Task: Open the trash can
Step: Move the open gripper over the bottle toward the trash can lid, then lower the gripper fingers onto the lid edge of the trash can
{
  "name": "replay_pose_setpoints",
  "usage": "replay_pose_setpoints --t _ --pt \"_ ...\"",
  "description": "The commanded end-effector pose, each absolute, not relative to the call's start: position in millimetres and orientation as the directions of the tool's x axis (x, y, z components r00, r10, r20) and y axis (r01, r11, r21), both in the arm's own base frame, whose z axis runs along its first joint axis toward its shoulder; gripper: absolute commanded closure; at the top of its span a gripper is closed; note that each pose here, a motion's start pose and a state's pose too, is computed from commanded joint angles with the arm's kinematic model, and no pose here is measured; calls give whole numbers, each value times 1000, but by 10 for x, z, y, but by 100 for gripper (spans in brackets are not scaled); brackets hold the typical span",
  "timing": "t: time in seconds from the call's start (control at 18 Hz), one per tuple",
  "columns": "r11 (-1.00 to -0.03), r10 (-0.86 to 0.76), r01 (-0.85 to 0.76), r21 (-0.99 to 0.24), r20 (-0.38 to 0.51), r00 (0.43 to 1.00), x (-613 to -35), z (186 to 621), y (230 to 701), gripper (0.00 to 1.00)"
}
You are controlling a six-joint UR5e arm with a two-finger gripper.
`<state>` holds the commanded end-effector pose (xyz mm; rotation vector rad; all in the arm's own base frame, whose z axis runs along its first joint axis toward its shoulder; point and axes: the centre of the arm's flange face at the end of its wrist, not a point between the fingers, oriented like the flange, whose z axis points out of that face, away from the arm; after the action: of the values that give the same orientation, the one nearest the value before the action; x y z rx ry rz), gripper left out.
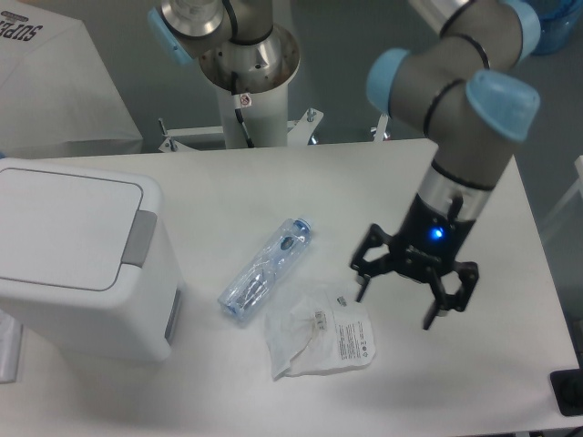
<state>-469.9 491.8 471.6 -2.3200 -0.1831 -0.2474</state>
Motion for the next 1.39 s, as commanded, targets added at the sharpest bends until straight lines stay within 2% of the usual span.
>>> replay_pose_setpoints --t 0.22,0.5,1.0,1.39 --pt "-692 3 199 -693 273 962 -4081 4824 5171 0" --pt "-694 -13 242 -678 348 937 -3453 4804 5079 0" --pt "-694 -46 235 -681 367 929 -3031 4970 5193 0" --pt "-713 -69 220 -665 380 922 -2864 4812 5307 0"
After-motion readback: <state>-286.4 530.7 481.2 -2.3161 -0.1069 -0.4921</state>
